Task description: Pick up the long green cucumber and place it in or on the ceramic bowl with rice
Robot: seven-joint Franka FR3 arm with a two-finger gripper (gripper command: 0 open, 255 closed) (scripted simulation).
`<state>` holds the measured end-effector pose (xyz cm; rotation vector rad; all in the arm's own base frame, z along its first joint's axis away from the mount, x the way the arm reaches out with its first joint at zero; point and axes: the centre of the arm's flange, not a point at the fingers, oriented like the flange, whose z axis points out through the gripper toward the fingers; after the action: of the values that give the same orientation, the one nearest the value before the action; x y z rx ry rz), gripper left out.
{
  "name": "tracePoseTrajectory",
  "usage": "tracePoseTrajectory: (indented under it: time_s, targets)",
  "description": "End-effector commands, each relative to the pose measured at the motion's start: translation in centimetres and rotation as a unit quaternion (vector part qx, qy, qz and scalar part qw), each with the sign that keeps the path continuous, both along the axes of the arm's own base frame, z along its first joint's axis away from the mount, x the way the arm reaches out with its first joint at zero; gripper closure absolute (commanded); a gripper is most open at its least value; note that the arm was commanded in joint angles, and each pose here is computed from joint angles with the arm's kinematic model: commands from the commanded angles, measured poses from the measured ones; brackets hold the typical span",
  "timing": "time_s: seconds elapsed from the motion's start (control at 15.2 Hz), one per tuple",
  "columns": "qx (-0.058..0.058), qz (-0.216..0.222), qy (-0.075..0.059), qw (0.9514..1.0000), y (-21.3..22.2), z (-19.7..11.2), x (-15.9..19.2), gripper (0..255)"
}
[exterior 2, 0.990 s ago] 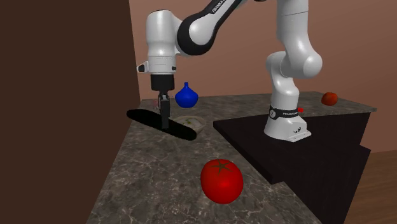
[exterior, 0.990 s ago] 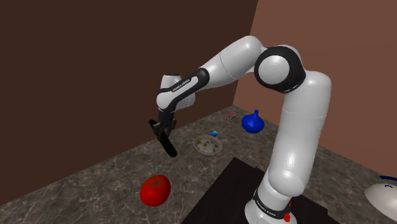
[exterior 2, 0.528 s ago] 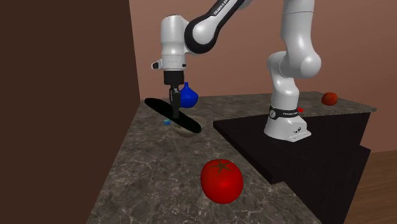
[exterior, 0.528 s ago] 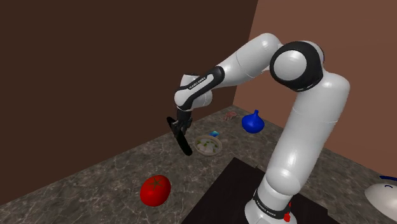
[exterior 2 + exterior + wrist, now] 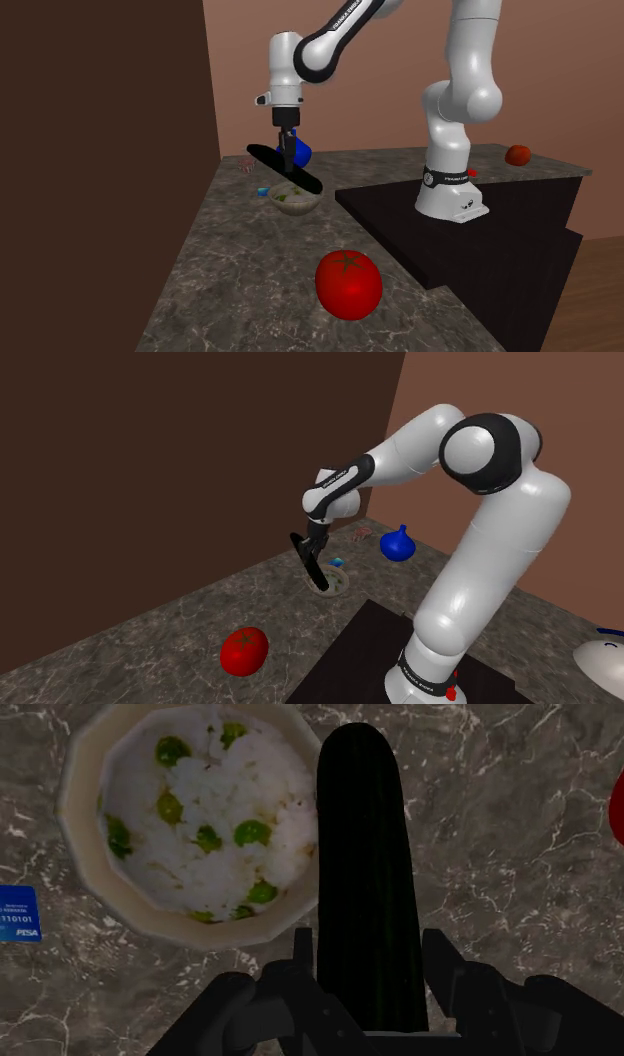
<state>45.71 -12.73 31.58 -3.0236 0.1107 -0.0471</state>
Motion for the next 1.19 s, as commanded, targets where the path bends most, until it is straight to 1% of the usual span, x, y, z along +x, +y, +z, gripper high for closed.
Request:
tracePoseTrajectory:
  time_s: [0.0,0.33,1.12]
  targets:
    - [0.0,0.001,0.0,1.0,-2.1,0.2,-1.7,255]
    - [0.0,0.001,0.0,1.0,-7.7,0.2,-5.2,255]
    - [0.0,0.001,0.0,1.0,-7.7,-6.1,-5.2,255]
